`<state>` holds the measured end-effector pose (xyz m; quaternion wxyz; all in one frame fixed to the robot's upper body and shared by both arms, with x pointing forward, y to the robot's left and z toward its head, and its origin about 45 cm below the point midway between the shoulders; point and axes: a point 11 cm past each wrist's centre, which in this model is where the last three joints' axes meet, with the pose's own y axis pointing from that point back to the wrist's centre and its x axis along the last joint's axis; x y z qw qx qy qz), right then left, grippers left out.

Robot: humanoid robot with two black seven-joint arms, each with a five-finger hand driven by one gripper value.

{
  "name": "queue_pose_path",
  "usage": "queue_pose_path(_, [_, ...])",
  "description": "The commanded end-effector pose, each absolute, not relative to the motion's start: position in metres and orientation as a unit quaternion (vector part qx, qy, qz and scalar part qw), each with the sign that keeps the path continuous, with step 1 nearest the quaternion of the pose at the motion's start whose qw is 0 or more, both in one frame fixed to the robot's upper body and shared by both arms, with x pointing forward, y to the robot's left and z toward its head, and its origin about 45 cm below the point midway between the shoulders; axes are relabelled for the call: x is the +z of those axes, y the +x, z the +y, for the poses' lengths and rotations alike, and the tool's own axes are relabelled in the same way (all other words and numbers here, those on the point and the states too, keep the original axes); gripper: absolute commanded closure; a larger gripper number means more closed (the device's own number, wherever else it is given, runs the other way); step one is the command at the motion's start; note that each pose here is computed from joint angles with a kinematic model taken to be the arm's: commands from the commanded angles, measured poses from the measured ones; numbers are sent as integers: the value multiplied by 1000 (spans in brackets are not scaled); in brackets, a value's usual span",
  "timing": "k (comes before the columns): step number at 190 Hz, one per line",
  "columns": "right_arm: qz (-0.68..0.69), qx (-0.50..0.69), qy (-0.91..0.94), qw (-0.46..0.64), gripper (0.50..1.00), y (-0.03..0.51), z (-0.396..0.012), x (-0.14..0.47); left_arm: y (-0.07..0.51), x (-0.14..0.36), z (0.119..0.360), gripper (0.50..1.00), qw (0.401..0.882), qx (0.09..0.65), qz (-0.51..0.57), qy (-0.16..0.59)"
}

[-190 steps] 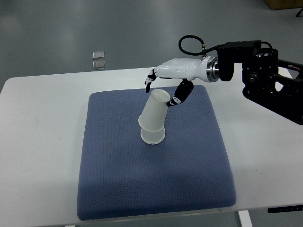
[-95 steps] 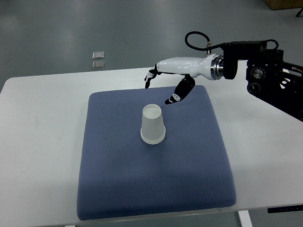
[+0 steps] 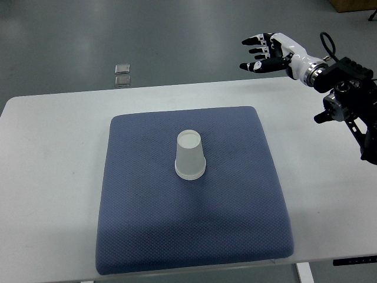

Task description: Stack paper cups

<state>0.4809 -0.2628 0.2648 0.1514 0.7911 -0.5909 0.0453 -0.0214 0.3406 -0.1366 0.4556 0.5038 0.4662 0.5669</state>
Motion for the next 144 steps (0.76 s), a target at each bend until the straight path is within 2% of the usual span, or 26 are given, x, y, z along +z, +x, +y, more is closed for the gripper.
queue_pose_path(1, [-651,-39,749,117,650,477,-281,239,-21,-137,341,500,456,567,466,504])
queue_pose_path(14, [-686,-90,716,94,646,474,-289,226,-22,-137,341,500,455,566,466,504])
queue_pose_path(24, [-710,-135,687,75,603,469,-292,213,-21,-137,341,500,456,567,466,504])
queue_pose_path(43, [-725,-185,662,55,587,462,-285,196,-21,-137,341,500,456,567,466,504])
queue_pose_path(144, [-714,-213,665,41,587,460,-261,189,-21,-137,341,500,456,567,466,504])
